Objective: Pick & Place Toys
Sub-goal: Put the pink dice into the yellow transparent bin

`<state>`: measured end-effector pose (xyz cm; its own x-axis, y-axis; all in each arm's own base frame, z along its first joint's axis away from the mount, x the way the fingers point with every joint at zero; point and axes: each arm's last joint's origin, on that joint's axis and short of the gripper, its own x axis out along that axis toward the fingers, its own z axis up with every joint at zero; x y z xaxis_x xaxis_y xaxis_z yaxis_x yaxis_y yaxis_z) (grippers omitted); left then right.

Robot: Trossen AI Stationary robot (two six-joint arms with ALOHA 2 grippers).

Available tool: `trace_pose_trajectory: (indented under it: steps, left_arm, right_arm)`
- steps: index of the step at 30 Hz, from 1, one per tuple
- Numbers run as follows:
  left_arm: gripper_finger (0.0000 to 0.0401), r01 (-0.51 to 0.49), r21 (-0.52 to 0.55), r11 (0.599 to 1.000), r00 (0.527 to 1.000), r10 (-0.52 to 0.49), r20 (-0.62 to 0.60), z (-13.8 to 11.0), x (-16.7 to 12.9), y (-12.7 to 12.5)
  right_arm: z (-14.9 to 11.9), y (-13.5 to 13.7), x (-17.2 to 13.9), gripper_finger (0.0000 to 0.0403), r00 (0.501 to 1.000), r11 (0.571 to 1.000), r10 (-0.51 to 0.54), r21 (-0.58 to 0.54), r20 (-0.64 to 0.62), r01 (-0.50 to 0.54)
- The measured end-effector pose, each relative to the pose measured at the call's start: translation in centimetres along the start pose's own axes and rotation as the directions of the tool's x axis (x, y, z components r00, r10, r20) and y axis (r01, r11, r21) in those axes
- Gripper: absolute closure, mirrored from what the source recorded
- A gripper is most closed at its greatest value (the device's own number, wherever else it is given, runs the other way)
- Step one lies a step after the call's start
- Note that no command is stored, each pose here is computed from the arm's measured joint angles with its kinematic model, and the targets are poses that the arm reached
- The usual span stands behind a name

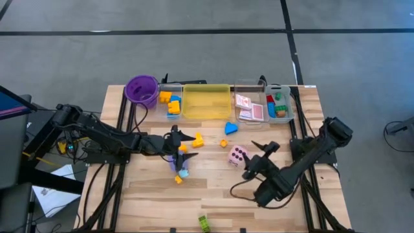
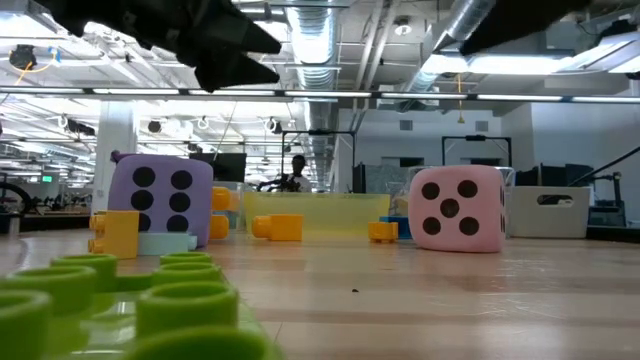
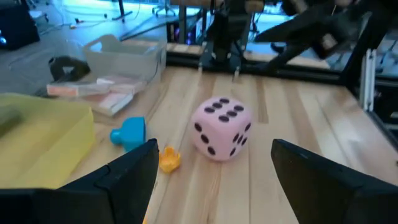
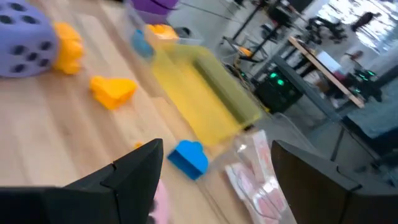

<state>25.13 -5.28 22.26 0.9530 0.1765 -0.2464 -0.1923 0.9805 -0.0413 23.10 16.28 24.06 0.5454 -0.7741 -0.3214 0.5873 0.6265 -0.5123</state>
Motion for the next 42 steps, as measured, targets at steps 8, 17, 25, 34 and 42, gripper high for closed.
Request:
trace_pose_trajectory:
  steps: [8, 17, 25, 34, 42]
  left_arm:
    - [0.01, -0.017, -0.046, 0.999, 0.995, 0.022, 0.093, 1.1, 0.3, 0.7]
    - [0.01, -0.1, -0.089, 0.991, 0.985, 0.111, 0.132, 1.7, 1.0, 3.0]
    - [0.01, -0.12, -0.098, 0.988, 0.983, 0.132, 0.131, 1.8, 1.2, 3.7]
    - [0.01, -0.123, -0.139, 0.983, 0.981, 0.141, 0.13, 1.8, 1.2, 3.9]
    - [0.01, -0.117, -0.281, 0.952, 0.98, 0.156, 0.119, 1.6, 1.7, 4.9]
  right_arm:
    - [-5.5, -1.3, -0.1, 0.011, 0.996, 0.982, 0.089, 0.165, 0.03, -0.093]
    - [-9.1, -4.9, 1.5, 0.011, 0.899, 0.86, 0.438, 0.287, 0.01, -0.422]
    - [-16.1, -6.7, 4.6, 0.0112, 0.762, 0.641, 0.566, 0.414, 0.314, -0.647]
    - [-17.2, -6.5, 5.0, 0.0113, 0.76, 0.728, 0.576, 0.234, 0.301, -0.644]
    - [-17.8, -6.0, 5.3, 0.0113, 0.775, 0.745, 0.577, 0.222, 0.257, -0.629]
